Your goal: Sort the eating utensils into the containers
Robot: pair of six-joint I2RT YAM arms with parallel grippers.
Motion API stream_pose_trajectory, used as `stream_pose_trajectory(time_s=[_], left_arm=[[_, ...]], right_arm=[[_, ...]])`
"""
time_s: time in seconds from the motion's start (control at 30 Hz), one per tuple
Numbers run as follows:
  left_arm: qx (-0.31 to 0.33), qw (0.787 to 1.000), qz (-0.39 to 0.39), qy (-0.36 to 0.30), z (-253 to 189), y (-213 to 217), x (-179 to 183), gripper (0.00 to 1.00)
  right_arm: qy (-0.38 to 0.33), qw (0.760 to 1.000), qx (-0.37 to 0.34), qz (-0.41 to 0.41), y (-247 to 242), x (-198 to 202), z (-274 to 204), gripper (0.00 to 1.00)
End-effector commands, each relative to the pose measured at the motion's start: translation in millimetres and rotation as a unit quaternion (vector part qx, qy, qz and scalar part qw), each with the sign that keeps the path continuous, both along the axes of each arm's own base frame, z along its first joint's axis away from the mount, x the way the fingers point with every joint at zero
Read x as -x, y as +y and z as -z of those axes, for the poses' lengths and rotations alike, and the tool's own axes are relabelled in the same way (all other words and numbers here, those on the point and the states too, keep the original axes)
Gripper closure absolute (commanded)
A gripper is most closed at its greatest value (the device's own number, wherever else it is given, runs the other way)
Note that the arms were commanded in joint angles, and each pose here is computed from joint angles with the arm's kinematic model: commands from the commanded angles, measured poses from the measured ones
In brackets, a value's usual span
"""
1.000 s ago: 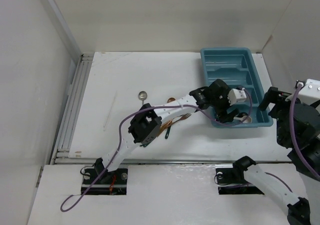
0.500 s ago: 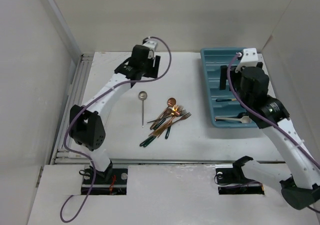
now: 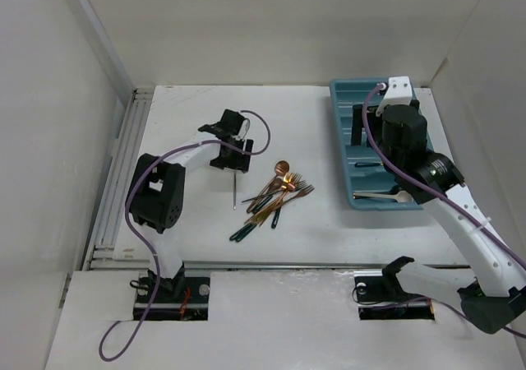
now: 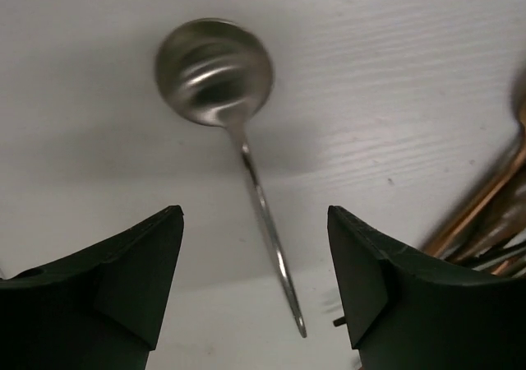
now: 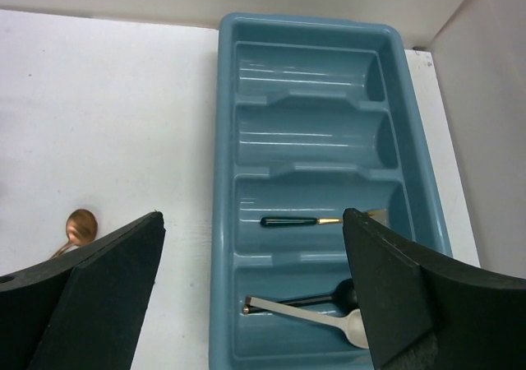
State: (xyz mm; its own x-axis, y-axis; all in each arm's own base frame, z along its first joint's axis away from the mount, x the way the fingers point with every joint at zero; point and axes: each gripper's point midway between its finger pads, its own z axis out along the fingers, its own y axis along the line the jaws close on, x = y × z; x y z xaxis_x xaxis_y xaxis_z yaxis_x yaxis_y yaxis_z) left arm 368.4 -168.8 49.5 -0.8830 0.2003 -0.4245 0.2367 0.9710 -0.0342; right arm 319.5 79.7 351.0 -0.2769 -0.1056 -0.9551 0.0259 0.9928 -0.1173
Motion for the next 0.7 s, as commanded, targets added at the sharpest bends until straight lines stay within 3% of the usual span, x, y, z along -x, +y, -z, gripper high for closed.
stream_pose_trajectory(time_s=[0.0, 0.1, 0.23, 0.37, 0.4, 0.43, 0.57, 0.67], left_arm=[[0.004, 0.999, -0.024, 0.021, 4, 9, 2, 0.34], [0.016, 0.999, -0.004, 0.051, 20, 3, 11, 0.37], [0.027, 0.989, 0.027, 0.142, 54, -6, 37, 0.45], [0.02, 0.988, 0.039, 0.149, 62, -3, 41, 0.74], [0.005, 0.988, 0.042, 0.15, 67, 4, 44, 0.92], [-0.002, 0.989, 0.04, 0.143, 67, 6, 41, 1.0], [0.01, 0.993, 0.028, 0.111, 51, 13, 20, 1.0], [0.029, 0.998, 0.05, 0.031, 10, -3, -26, 1.0]], right_arm=[[-0.025, 0.999, -0.025, 0.017, -3, 7, -22, 0.08], [-0.018, 0.999, -0.022, 0.03, -8, 9, -18, 0.08], [-0.017, 0.999, -0.02, 0.039, -11, 12, -20, 0.09], [-0.023, 0.998, -0.025, 0.049, -15, 15, -25, 0.1], [-0.025, 0.998, -0.023, 0.056, -18, 15, -25, 0.12], [-0.03, 0.997, -0.025, 0.06, -20, 15, -30, 0.14], [-0.031, 0.997, -0.024, 0.06, -18, 16, -30, 0.19], [-0.039, 0.997, -0.025, 0.059, -19, 17, -35, 0.22]])
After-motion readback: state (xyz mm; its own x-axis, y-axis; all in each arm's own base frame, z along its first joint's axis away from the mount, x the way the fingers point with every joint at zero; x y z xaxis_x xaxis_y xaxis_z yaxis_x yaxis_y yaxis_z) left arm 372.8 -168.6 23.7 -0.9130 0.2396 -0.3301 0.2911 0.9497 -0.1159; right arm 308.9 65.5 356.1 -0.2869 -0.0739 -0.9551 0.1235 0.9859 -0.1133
